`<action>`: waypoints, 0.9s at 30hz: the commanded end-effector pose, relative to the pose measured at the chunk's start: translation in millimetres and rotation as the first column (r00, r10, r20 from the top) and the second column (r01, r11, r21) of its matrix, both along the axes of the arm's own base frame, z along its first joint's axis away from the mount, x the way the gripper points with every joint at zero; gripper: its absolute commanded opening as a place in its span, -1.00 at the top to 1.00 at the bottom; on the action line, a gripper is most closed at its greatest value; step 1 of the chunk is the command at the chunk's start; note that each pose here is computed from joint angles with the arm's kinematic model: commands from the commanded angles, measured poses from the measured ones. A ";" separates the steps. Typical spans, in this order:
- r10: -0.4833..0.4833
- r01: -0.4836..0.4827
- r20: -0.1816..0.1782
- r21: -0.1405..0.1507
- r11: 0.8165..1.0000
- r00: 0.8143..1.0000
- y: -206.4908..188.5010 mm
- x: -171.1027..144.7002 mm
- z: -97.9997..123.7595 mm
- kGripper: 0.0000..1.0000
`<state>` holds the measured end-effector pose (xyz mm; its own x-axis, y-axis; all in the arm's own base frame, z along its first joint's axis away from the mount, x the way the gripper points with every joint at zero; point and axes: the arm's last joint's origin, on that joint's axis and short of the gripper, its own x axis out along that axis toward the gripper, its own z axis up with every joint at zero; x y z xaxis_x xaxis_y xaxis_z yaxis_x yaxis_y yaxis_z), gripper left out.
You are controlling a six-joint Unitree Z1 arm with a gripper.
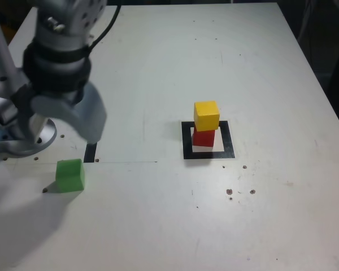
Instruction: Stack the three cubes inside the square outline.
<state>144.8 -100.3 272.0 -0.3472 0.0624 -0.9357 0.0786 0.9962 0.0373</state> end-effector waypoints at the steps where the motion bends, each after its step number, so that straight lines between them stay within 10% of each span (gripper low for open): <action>1: -0.015 0.015 -0.029 0.005 1.000 0.999 -7.8 -6.5 -7.4 -0.87; 8: -0.082 0.081 -0.073 -0.022 0.996 0.994 -29.2 -13.1 -42.0 -0.94; 27: -0.102 0.102 0.009 -0.050 0.994 0.995 -32.6 -11.8 -62.6 -0.99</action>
<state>131.0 -131.3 211.5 -0.3298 0.0442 -0.9430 0.1800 0.9835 -0.0169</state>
